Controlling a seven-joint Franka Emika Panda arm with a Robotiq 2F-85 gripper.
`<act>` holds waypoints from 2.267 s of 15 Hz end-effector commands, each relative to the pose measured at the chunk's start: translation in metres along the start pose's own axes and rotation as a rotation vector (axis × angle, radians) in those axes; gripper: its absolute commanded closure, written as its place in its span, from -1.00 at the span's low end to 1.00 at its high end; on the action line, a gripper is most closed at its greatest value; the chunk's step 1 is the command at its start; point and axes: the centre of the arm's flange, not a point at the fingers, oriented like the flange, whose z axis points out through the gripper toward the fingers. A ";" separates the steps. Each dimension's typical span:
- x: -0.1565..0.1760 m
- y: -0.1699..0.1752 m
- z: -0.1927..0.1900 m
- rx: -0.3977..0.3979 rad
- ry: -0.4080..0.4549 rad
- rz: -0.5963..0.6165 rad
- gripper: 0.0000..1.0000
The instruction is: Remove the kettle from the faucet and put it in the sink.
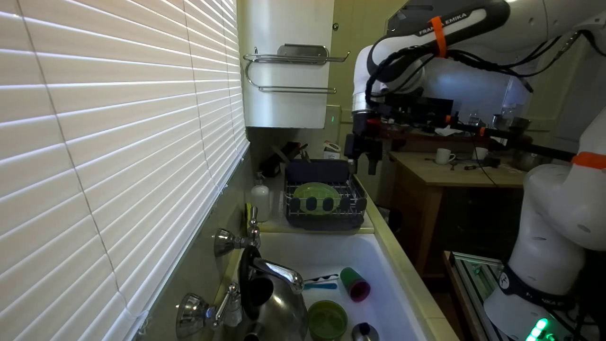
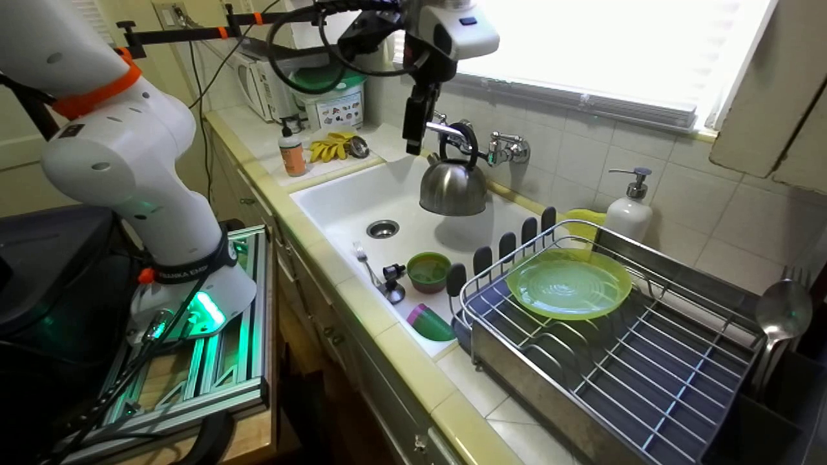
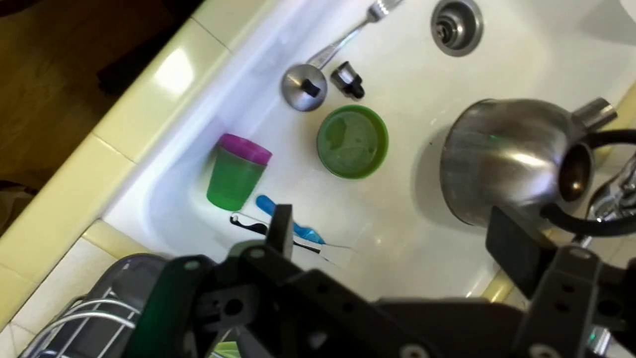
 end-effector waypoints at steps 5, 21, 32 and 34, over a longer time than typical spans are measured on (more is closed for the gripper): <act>0.032 -0.036 0.018 0.045 -0.049 0.079 -1.00; 0.081 -0.126 0.074 0.328 -0.071 0.147 -1.00; 0.082 -0.156 0.112 0.361 -0.166 0.199 -1.00; 0.086 -0.159 0.120 0.386 -0.152 0.232 -1.00</act>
